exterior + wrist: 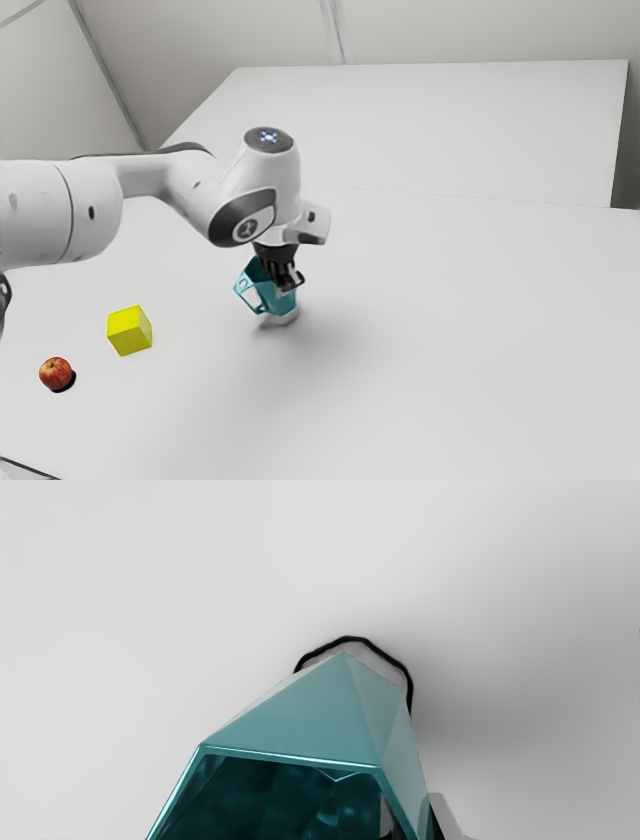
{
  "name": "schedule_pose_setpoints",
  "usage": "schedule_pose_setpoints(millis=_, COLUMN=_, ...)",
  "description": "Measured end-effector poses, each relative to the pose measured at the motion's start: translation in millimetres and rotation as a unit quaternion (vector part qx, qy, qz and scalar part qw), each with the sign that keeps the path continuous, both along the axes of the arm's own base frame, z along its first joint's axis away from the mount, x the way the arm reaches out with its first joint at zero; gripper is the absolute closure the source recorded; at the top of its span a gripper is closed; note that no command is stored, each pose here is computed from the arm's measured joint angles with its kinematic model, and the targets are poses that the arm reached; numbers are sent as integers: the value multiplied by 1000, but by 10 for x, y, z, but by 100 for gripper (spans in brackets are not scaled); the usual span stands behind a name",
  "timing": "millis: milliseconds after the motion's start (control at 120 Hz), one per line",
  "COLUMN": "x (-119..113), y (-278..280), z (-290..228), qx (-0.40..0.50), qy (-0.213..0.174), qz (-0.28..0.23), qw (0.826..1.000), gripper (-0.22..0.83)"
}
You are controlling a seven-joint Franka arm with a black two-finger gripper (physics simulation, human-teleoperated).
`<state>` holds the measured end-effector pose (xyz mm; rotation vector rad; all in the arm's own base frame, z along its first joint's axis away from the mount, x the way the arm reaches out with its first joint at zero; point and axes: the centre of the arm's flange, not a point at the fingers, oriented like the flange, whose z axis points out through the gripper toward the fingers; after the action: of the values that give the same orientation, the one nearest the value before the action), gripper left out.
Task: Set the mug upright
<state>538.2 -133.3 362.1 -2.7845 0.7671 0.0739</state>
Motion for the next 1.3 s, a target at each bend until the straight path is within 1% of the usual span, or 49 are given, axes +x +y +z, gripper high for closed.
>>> schedule_pose_setpoints(millis=175, x=-15, y=-95, z=-49, qx=-1, qy=-10, qz=28, qw=1000, gripper=78)
schedule_pose_setpoints(millis=467, x=0, y=-115, z=-184, qx=1, qy=-16, qz=73, qw=997, gripper=77)
schedule_pose_setpoints(millis=533, x=0, y=-119, z=-196, qx=-3, qy=-17, qz=83, qw=996, gripper=69)
schedule_pose_setpoints(millis=675, x=-2, y=-127, z=-124, qx=-17, qy=-23, qz=104, qw=994, gripper=41)
schedule_pose_setpoints(millis=767, x=-22, y=-127, z=92, qx=-31, qy=-37, qz=115, qw=992, gripper=29)
schedule_pose_setpoints(millis=908, x=-45, y=-114, z=368, qx=-49, qy=-52, qz=130, qw=989, gripper=17)
schedule_pose_setpoints(millis=975, x=46, y=-126, z=542, qx=-59, qy=-63, qz=134, qw=987, gripper=12)
schedule_pose_setpoints(millis=1067, x=259, y=-125, z=998, qx=-91, qy=-78, qz=145, qw=982, gripper=8)
schedule_pose_setpoints(millis=1125, x=372, y=-39, z=1399, qx=-108, qy=-90, qz=154, qw=978, gripper=6)
schedule_pose_setpoints(millis=1225, x=496, y=195, z=2099, qx=-126, qy=-110, qz=167, qw=972, gripper=4)
schedule_pose_setpoints(millis=1300, x=527, y=320, z=2428, qx=-130, qy=-111, qz=166, qw=971, gripper=3)
